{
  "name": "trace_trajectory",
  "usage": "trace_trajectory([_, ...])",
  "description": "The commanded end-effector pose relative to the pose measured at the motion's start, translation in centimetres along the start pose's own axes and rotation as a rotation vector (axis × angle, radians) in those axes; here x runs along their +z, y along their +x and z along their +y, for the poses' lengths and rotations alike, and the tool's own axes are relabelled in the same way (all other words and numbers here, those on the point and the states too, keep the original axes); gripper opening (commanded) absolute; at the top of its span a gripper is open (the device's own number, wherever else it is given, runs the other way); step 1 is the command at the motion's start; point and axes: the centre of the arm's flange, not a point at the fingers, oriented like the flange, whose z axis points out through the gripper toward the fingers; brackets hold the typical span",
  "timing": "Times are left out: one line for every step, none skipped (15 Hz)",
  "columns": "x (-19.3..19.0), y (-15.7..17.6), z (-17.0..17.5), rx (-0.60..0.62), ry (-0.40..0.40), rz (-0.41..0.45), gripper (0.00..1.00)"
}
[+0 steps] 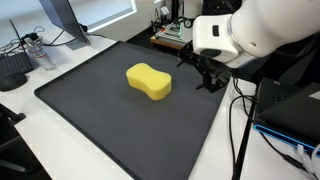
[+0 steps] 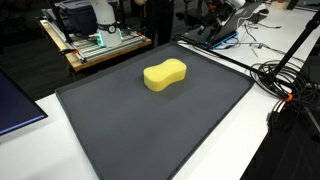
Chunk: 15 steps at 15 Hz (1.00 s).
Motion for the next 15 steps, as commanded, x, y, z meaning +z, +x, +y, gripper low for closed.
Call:
trace_trajectory([0.0, 4.0, 2.1, -0.036, 0.065, -0.040, 1.00])
trace_trajectory([0.5, 5.2, 3.1, -0.053, 0.086, -0.044, 1.00])
trace_trajectory([0.8, 6.1, 4.1, -0.064, 0.103, -0.050, 1.00])
trace_trajectory([1.5, 7.4, 5.4, -0.090, 0.140, -0.053, 1.00])
trace_trajectory([2.1, 8.4, 6.3, -0.112, 0.169, -0.056, 1.00])
trace_trajectory([2.9, 9.7, 7.5, -0.134, 0.215, -0.058, 1.00])
trace_trajectory([3.8, 10.9, 8.5, -0.144, 0.253, -0.066, 1.00])
trace_trajectory([4.8, 12.1, 9.4, -0.161, 0.299, -0.082, 1.00])
trace_trajectory([5.6, 13.1, 10.3, -0.174, 0.334, -0.099, 1.00])
trace_trajectory([6.6, 14.0, 11.5, -0.191, 0.372, -0.128, 1.00])
trace_trajectory([7.3, 14.7, 12.3, -0.206, 0.400, -0.152, 1.00])
trace_trajectory([8.1, 15.5, 13.3, -0.224, 0.433, -0.178, 1.00])
trace_trajectory([8.8, 16.1, 14.1, -0.238, 0.463, -0.196, 1.00])
trace_trajectory([9.5, 16.7, 14.9, -0.254, 0.493, -0.215, 1.00])
trace_trajectory([10.2, 17.2, 15.5, -0.269, 0.518, -0.236, 1.00])
